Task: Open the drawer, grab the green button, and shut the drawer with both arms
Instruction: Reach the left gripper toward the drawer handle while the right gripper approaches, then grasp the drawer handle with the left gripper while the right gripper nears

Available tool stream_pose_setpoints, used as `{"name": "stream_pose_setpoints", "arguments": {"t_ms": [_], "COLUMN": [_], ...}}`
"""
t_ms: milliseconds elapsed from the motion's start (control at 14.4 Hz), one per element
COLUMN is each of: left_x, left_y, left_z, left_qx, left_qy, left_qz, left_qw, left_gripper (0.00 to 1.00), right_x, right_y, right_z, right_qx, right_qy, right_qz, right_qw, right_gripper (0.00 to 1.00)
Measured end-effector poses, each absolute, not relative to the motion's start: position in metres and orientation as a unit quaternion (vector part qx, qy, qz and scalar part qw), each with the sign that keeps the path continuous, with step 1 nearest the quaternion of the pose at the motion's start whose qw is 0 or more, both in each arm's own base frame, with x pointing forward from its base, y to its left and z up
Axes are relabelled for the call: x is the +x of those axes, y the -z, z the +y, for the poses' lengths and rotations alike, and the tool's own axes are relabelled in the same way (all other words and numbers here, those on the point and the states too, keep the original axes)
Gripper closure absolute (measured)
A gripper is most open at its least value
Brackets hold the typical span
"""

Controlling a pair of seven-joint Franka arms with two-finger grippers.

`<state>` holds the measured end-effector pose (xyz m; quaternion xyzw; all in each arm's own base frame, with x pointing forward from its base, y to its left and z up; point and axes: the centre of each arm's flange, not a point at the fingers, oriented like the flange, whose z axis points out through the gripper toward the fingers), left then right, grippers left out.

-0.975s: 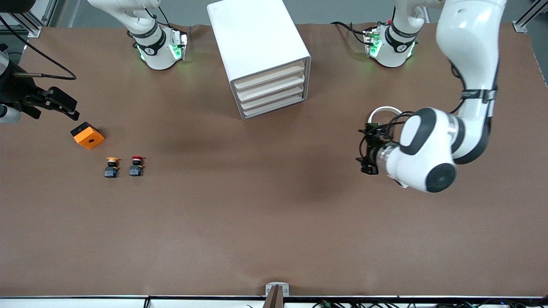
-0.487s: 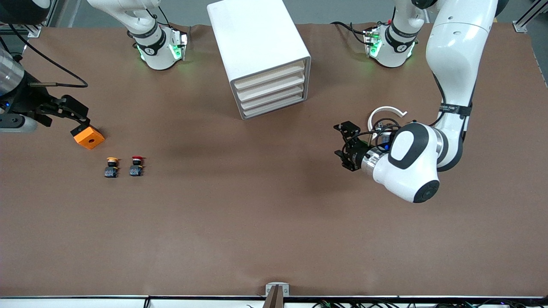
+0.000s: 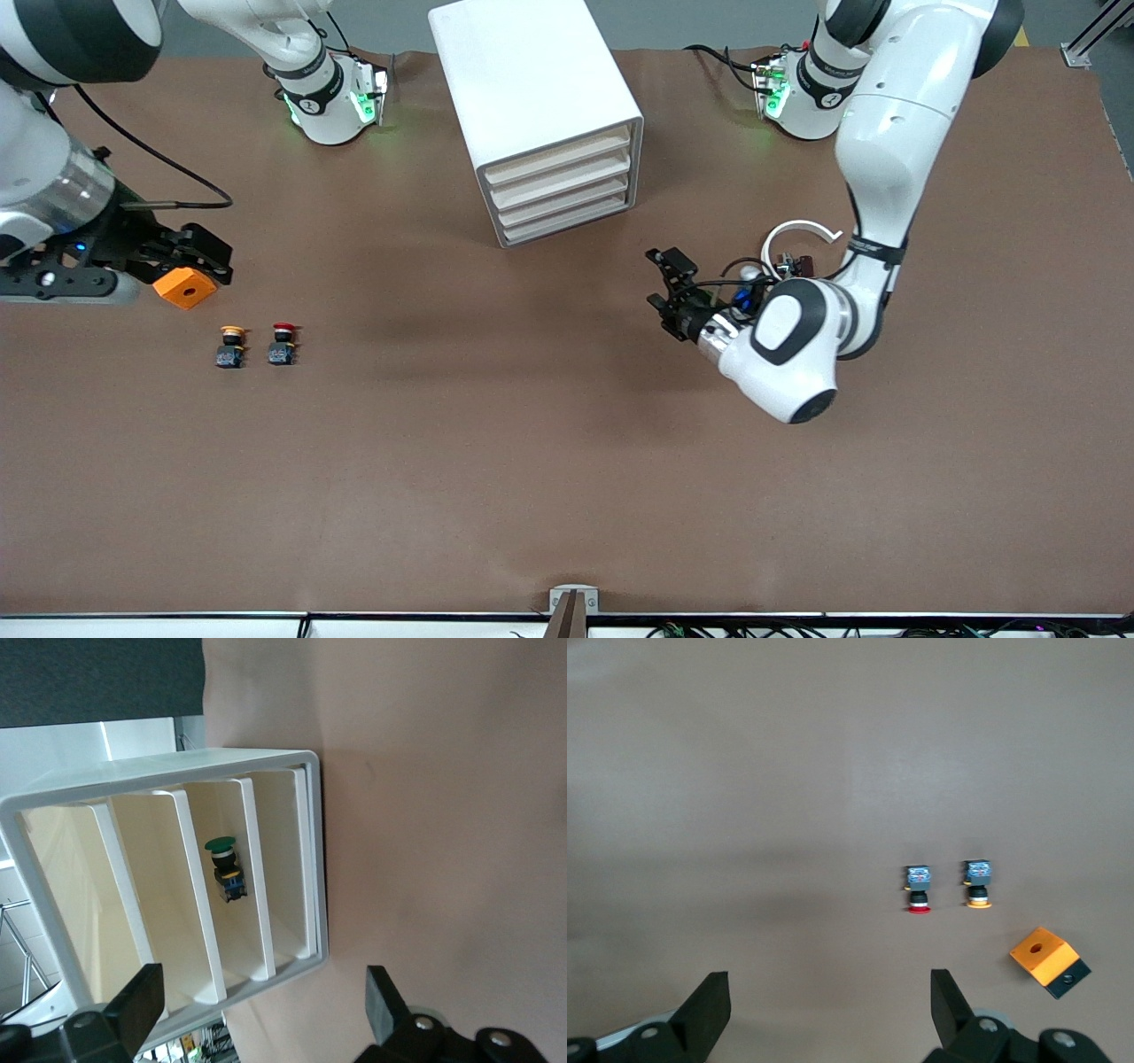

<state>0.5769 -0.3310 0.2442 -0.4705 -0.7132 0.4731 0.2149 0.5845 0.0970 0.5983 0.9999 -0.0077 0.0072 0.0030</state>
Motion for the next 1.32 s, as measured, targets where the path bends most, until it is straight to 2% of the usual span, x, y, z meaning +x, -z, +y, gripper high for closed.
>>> {"name": "stream_pose_setpoints", "arguments": {"t_ms": [487,557,627,766,1044,1114,1323], "left_x": [0.535,0.531,0.528,0.515,0.47,0.462,0.447], "left_y": [-0.188,-0.175,-0.161,-0.136,-0.122,-0.122,-0.119], "left_z": [-0.386,-0.39,-0.393,-0.408,-0.459,-0.467,-0.479], "left_qx": [-0.441,-0.423,-0.408,-0.398,-0.429,-0.438,-0.461], "left_qy": [-0.495,-0.511,-0.523,-0.526,-0.514,-0.513,-0.515], "left_qz": [-0.697,-0.695,-0.694,-0.695,-0.678,-0.672,-0.658], "left_qw": [0.275,0.278,0.278,0.285,0.304,0.306,0.3], "left_gripper": [0.0,0.05,0.05,0.17,0.19,0.24,0.28], "right_x": [0.591,0.59,0.588,0.581,0.567,0.565,0.561], "right_y": [-0.586,-0.59,-0.593,-0.597,-0.594,-0.593,-0.588], "right_z": [0.141,0.149,0.158,0.182,0.23,0.237,0.252], "right_qx": [1.0,1.0,1.0,1.0,0.999,0.998,0.997], "right_qy": [-0.018,-0.022,-0.025,-0.029,-0.027,-0.026,-0.021], "right_qz": [0.011,0.014,0.012,-0.005,-0.046,-0.051,-0.074], "right_qw": [0.001,0.0,-0.001,-0.004,-0.007,-0.007,-0.006], "right_gripper": [0.0,0.0,0.0,0.0,0.0,0.0,0.0]}}
